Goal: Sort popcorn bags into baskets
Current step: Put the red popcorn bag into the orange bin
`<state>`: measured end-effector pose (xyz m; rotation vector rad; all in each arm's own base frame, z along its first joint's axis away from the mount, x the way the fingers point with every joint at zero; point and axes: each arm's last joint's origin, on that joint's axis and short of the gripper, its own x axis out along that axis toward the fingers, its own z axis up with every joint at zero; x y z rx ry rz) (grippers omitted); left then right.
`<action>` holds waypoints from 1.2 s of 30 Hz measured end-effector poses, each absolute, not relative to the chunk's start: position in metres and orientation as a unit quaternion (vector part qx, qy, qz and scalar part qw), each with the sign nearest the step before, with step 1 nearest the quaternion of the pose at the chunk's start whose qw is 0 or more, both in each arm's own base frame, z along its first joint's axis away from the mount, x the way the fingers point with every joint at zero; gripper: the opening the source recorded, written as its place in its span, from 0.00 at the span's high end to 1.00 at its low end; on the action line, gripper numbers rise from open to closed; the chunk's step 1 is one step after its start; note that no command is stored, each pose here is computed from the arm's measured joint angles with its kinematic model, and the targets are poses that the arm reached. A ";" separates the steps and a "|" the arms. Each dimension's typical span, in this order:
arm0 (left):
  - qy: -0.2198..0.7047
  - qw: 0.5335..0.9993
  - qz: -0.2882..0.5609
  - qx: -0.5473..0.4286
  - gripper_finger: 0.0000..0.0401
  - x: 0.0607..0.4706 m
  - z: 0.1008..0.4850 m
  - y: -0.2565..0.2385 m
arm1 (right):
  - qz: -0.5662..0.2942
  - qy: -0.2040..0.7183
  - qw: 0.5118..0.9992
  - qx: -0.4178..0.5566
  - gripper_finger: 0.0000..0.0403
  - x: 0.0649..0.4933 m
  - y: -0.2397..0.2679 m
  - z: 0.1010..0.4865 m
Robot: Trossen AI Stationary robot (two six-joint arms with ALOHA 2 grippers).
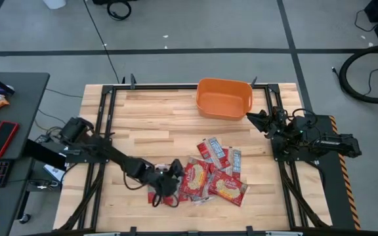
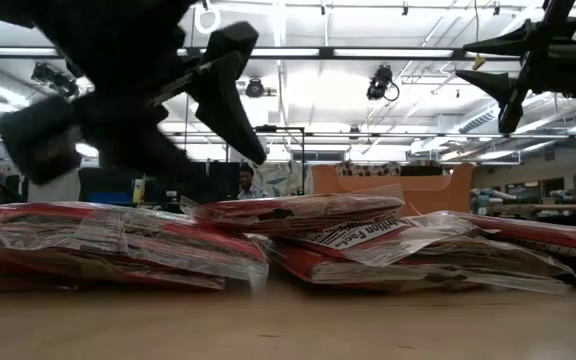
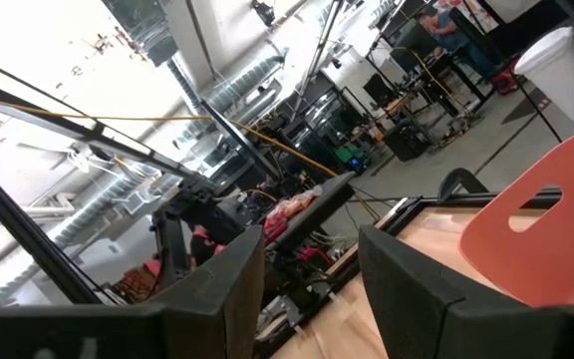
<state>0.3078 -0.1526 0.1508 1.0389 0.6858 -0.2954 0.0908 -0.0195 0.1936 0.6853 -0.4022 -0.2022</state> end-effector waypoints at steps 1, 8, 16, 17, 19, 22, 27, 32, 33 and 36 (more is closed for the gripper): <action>0.317 0.782 -0.145 0.516 0.44 0.308 0.148 -0.153 | -0.098 -0.196 0.917 0.333 0.58 0.091 -0.020 0.194; 0.302 0.702 -0.164 0.624 0.46 0.312 0.139 -0.155 | -0.098 -0.196 0.917 0.333 0.58 0.091 -0.019 0.194; 0.295 0.667 -0.171 0.663 0.49 0.318 0.139 -0.145 | -0.098 -0.196 0.917 0.333 0.58 0.091 -0.020 0.194; 0.296 0.665 -0.173 0.664 0.49 0.319 0.139 -0.142 | -0.098 -0.196 0.917 0.333 0.58 0.091 -0.020 0.194; 0.293 0.662 -0.191 0.663 0.49 0.322 0.138 -0.136 | -0.098 -0.196 0.917 0.333 0.58 0.091 -0.020 0.194; 0.281 0.660 -0.220 0.661 0.49 0.324 0.138 -0.131 | -0.098 -0.196 0.917 0.333 0.58 0.091 -0.019 0.194; 0.272 0.652 -0.252 0.662 0.50 0.328 0.133 -0.125 | -0.098 -0.196 0.917 0.333 0.58 0.091 -0.020 0.194; 0.274 0.651 -0.252 0.661 0.58 0.332 0.122 -0.126 | -0.098 -0.196 0.917 0.333 0.58 0.091 -0.020 0.194; 0.276 0.654 -0.250 0.659 0.61 0.332 0.121 -0.127 | -0.098 -0.196 0.917 0.333 0.58 0.091 -0.019 0.194; 0.283 0.676 -0.233 0.639 0.71 0.332 0.120 -0.129 | -0.098 -0.196 0.917 0.333 0.58 0.091 -0.020 0.194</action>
